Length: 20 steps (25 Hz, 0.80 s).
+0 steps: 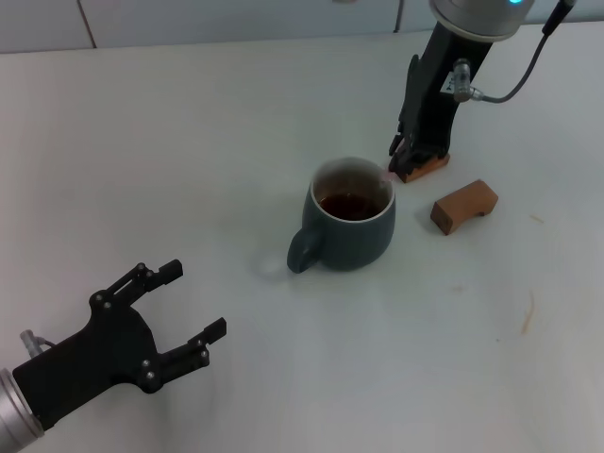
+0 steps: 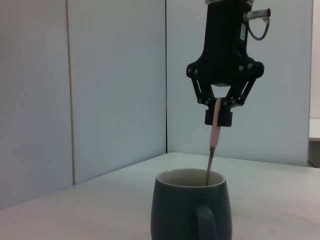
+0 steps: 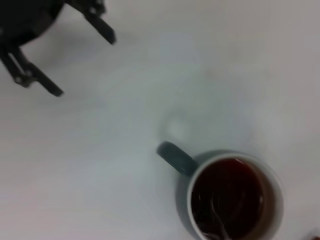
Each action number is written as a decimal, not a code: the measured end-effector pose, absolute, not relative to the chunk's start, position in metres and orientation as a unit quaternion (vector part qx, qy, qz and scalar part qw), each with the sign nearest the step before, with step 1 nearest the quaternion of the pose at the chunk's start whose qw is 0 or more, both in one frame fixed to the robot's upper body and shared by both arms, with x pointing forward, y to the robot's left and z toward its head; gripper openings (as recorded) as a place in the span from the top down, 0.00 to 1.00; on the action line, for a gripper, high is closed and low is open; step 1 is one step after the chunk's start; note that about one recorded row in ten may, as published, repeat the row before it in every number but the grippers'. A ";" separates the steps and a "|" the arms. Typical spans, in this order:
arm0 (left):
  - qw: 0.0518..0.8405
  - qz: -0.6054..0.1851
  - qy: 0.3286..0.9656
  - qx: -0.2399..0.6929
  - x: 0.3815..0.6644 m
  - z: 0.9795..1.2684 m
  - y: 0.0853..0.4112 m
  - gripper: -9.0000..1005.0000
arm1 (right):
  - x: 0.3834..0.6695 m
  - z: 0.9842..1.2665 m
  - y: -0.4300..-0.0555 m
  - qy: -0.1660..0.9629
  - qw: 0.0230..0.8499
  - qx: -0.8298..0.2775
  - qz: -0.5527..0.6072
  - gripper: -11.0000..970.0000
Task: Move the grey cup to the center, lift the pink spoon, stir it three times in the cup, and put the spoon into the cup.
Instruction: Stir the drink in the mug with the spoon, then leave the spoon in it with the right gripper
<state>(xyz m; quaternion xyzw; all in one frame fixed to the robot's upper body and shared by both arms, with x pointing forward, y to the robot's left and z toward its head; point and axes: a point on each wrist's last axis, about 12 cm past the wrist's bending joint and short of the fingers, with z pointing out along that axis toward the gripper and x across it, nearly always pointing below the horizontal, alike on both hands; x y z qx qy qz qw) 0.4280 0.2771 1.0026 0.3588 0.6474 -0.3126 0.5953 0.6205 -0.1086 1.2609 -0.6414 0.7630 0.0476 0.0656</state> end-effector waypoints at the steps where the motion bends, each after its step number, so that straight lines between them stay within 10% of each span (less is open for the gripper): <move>1: 0.595 -0.313 0.647 0.359 0.428 1.003 0.277 0.14 | 0.620 1.262 -0.107 0.761 0.068 -0.643 0.052 0.88; 20: 0.595 -0.313 0.647 0.360 0.429 1.003 0.277 0.14 | 0.620 1.264 -0.110 0.764 0.064 -0.640 0.054 0.88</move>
